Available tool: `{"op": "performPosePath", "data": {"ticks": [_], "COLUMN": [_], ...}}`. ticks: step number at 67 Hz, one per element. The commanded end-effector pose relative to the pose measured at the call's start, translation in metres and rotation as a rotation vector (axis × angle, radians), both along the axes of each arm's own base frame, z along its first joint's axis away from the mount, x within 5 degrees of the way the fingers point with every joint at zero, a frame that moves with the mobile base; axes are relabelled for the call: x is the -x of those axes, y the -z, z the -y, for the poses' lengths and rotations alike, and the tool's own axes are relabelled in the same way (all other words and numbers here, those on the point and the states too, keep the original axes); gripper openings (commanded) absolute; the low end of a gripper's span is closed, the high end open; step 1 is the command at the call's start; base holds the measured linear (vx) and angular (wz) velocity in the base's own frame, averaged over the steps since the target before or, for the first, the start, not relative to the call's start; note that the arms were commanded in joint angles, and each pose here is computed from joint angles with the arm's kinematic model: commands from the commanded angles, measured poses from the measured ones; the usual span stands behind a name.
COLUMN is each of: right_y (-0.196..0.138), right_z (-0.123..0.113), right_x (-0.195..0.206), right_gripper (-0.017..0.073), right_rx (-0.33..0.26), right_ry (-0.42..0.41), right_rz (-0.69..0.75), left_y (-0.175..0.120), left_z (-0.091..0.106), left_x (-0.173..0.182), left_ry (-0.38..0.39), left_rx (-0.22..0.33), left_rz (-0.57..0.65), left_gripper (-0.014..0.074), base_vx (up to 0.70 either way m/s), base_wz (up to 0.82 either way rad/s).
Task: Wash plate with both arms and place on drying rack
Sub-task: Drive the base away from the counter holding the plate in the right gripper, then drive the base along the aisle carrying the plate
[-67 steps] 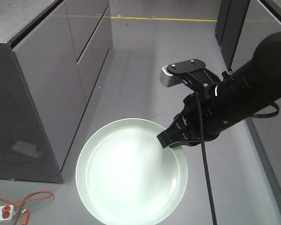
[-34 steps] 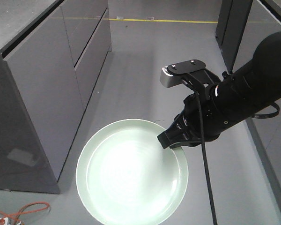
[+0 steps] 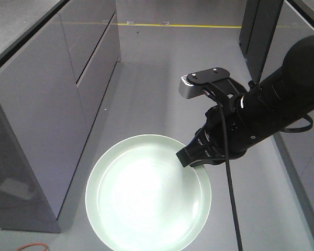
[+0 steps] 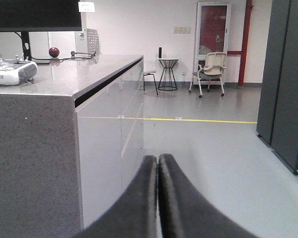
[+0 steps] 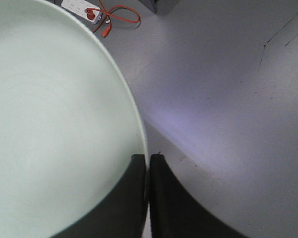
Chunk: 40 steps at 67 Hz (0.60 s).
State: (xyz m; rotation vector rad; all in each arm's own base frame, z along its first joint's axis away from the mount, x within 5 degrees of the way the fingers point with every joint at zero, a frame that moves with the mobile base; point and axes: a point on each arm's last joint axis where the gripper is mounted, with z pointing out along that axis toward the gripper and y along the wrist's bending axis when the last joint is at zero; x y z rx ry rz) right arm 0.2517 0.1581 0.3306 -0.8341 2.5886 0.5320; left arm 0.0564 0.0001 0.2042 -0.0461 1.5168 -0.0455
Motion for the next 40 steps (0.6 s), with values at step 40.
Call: {"op": "performPosePath", "data": {"ticks": [40], "right_y": [-0.0209], "right_z": [0.0015], "right_x": [0.0037], "right_gripper": [-0.0001], "right_rx": [-0.060], "right_ry": [0.007], "right_rz": [0.078], "left_y": [-0.0151], "left_z": [0.0003], "left_x": [0.0033], "left_ry": [0.005], "left_rx": [0.005], "left_rz": [0.114], "left_gripper": [-0.0006], "base_vx": [0.16], "base_wz": [-0.01]}}
